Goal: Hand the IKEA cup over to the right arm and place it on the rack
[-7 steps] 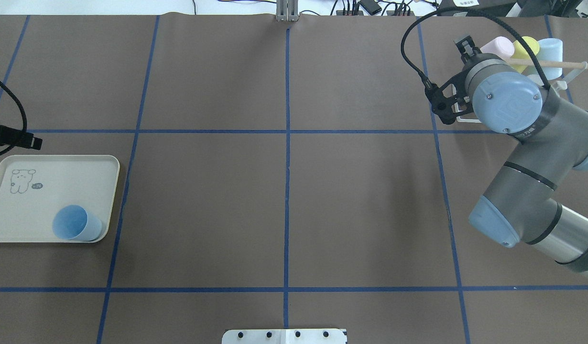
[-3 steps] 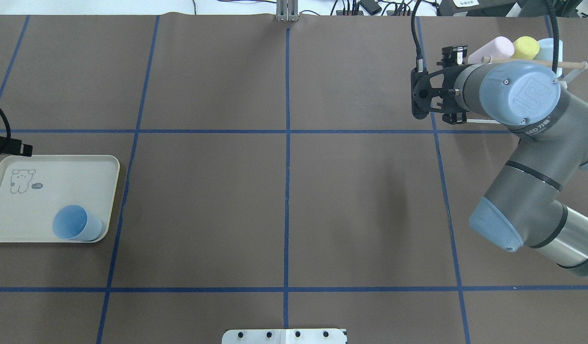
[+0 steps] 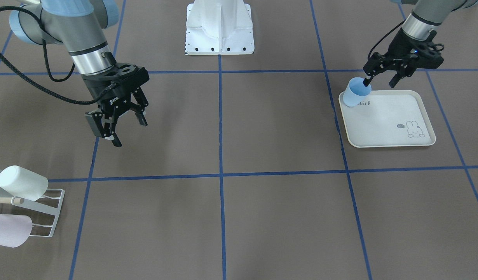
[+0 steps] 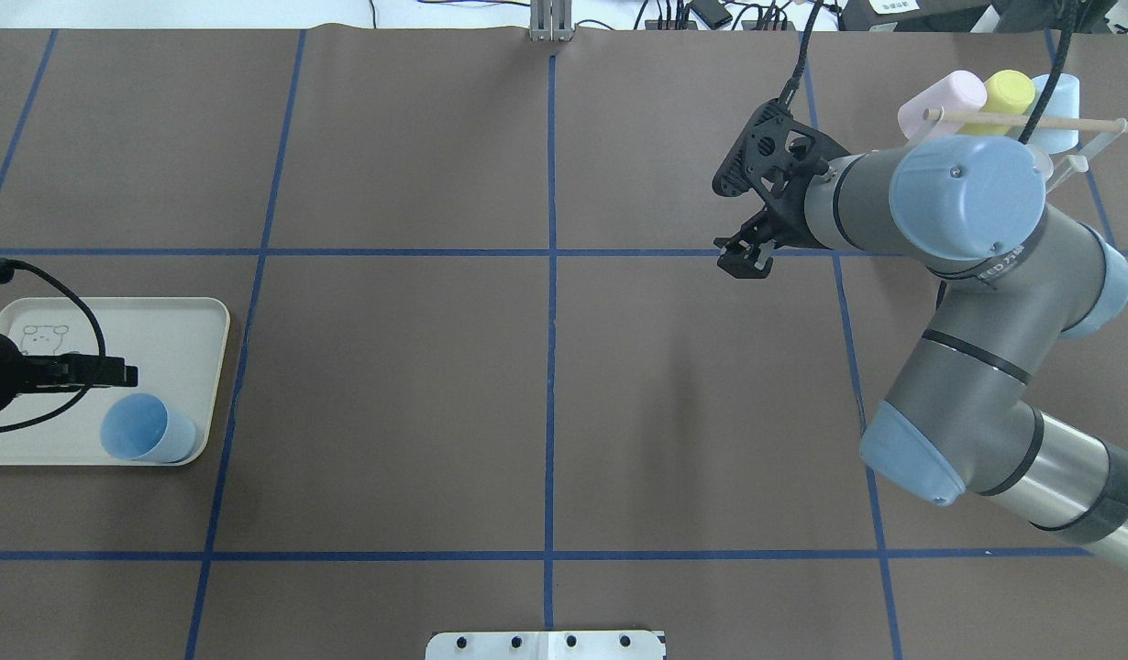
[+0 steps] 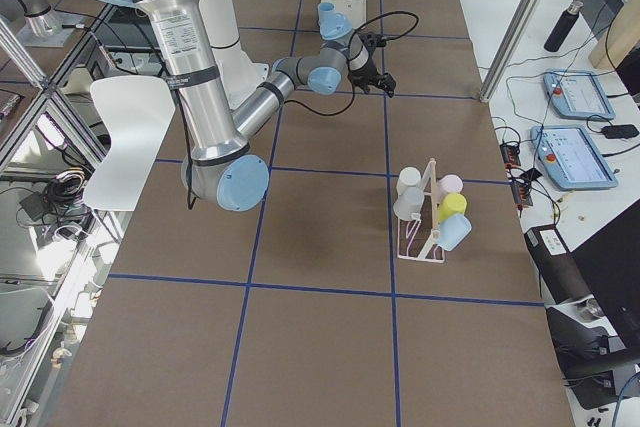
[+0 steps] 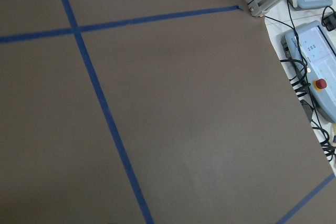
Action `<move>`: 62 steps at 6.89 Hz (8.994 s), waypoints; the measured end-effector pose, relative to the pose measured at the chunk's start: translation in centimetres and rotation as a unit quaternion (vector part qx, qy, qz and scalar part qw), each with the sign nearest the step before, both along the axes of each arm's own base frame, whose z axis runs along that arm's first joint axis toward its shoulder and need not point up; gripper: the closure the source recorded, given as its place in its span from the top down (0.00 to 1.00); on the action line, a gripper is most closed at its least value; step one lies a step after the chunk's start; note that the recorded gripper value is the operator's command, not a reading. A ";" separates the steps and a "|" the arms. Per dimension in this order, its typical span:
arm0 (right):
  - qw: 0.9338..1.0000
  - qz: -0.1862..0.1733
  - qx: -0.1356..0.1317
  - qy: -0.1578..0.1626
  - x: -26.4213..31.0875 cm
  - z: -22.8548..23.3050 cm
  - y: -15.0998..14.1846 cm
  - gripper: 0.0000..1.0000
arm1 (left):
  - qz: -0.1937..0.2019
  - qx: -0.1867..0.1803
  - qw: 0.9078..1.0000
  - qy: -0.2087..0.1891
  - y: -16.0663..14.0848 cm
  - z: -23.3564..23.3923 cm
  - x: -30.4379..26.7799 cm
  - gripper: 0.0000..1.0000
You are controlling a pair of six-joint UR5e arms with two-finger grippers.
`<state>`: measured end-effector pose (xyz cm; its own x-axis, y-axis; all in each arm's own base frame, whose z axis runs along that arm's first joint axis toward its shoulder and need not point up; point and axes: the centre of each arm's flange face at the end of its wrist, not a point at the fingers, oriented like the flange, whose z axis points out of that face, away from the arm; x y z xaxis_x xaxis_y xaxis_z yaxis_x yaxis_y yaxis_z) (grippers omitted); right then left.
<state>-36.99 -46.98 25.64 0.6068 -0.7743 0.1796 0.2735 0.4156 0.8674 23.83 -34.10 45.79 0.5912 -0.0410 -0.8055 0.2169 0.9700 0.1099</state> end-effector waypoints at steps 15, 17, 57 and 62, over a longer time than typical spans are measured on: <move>0.998 -0.030 -0.010 -0.053 -1.8 -1.8 1.7 0.99 | 0.004 0.011 0.999 -0.037 0.5 2.4 -2.0 0.00; 0.994 -0.049 0.014 -0.097 -3.7 -2.3 3.3 0.99 | 0.009 0.014 0.999 0.034 -1.8 -2.2 -4.1 0.00; 0.698 -0.215 0.308 0.610 27.4 24.8 -1.6 0.14 | 0.056 0.177 0.982 -0.045 -11.5 9.2 -17.5 1.00; 0.661 -0.206 0.327 0.643 25.5 27.2 -4.1 0.15 | 0.056 0.177 0.982 -0.045 -11.4 9.2 -17.5 1.00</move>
